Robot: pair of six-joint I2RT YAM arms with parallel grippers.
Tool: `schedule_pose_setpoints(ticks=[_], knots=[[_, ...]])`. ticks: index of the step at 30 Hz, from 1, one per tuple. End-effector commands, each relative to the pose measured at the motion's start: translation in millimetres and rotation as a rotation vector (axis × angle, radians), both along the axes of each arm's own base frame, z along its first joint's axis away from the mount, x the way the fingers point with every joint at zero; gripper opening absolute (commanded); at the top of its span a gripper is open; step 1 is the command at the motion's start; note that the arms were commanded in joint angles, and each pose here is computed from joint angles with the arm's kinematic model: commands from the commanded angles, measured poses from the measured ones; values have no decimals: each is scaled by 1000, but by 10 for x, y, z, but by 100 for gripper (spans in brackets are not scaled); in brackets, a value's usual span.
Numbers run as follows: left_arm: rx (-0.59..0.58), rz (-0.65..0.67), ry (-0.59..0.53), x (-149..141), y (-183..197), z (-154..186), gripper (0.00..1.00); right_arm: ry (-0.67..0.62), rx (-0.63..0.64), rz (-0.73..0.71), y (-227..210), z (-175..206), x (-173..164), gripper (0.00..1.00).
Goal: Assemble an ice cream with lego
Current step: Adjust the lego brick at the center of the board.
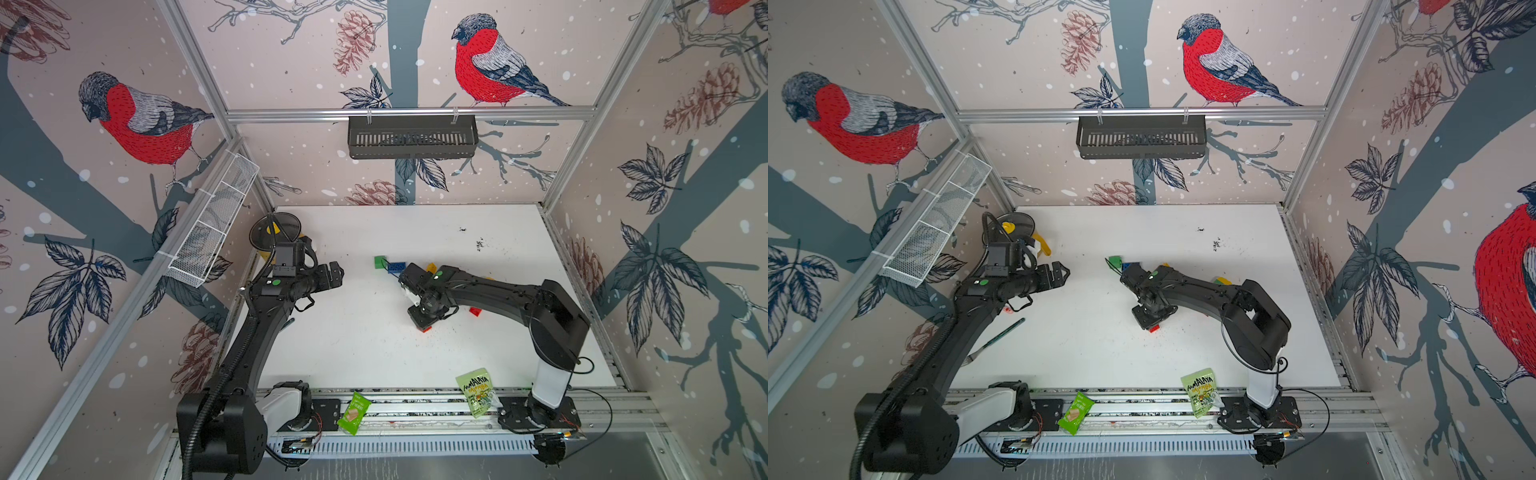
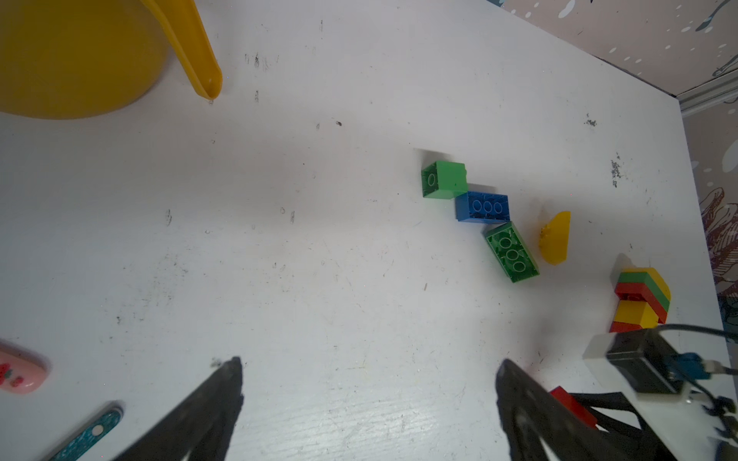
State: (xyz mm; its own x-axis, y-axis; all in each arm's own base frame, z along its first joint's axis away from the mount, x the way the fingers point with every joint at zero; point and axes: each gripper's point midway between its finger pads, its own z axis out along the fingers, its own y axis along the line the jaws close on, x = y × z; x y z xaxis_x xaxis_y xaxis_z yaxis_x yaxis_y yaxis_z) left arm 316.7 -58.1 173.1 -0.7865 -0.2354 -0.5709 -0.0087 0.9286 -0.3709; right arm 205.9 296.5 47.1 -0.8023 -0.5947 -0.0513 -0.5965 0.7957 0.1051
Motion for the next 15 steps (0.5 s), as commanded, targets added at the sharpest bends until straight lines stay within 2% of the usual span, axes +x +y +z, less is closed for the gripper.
schedule_pose_setpoints(ticks=[1,13,15], knots=[[-2,-26,17,-34,-27,-50,98,152,-132,7,-221,-20,-270,25],[-13,-35,38,-36,-50,-121,98,226,-183,43,-27,-310,-115,27],[-12,-35,44,-37,-50,-140,98,219,-179,36,-1,-299,-57,34]])
